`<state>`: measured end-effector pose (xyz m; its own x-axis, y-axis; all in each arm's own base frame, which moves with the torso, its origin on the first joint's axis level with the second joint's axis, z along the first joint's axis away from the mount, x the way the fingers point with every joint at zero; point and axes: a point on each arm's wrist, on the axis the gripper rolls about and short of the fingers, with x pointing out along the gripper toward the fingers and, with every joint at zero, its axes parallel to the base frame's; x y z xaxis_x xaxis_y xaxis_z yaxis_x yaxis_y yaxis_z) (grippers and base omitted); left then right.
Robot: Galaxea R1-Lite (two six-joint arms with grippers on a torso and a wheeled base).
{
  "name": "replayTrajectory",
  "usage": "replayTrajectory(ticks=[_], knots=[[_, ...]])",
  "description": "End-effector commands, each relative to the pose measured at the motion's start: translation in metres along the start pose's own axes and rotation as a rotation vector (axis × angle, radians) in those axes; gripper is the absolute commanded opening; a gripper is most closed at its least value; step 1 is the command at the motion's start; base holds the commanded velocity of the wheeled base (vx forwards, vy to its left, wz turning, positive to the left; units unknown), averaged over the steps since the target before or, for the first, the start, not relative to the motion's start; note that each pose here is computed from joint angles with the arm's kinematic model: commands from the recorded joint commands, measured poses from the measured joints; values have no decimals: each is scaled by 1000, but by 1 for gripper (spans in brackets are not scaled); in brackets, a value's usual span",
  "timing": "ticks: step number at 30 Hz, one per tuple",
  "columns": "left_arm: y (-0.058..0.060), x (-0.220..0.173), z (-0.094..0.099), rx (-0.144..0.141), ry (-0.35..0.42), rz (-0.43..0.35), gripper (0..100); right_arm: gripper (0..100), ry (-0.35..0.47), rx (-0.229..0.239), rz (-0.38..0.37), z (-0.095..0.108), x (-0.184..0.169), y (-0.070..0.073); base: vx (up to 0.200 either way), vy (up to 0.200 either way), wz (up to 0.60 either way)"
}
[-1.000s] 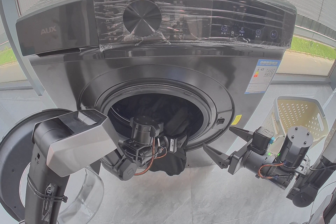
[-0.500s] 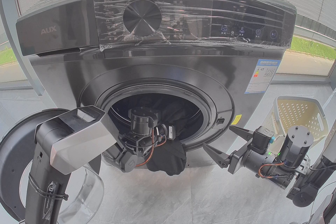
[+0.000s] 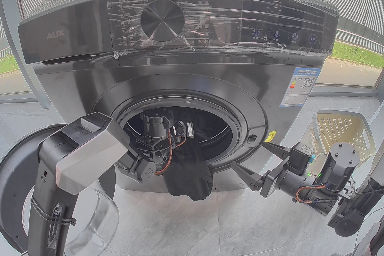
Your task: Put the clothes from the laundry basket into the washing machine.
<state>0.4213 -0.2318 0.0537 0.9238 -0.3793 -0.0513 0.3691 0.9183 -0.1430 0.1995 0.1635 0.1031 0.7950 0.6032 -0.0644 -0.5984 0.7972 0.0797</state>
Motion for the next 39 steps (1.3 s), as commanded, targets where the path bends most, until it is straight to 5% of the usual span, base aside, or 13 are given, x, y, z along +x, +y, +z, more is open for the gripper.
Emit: replayTrajectory(ticks=[1, 10, 23, 25, 31, 39], knots=[[1, -1, -6, 2, 6, 3, 100, 100, -18, 1, 9, 4, -2, 3, 0, 0, 0], [4, -4, -4, 4, 10, 8, 100, 100, -16, 1, -4, 4, -3, -1, 0, 0, 0], [-1, -56, -32, 59, 252, -84, 100, 100, 1, 1, 9, 0, -3, 2, 0, 0, 0], [4, -53, -43, 89, 272, -83, 100, 100, 10, 1, 10, -2, -2, 2, 0, 0, 0], [14, -40, -75, 91, 293, -64, 100, 100, 12, 1, 13, -2, -1, 3, 0, 0, 0], [24, -24, -91, 93, 282, -45, 100, 100, 9, 1, 13, -2, -2, 3, 0, 0, 0]])
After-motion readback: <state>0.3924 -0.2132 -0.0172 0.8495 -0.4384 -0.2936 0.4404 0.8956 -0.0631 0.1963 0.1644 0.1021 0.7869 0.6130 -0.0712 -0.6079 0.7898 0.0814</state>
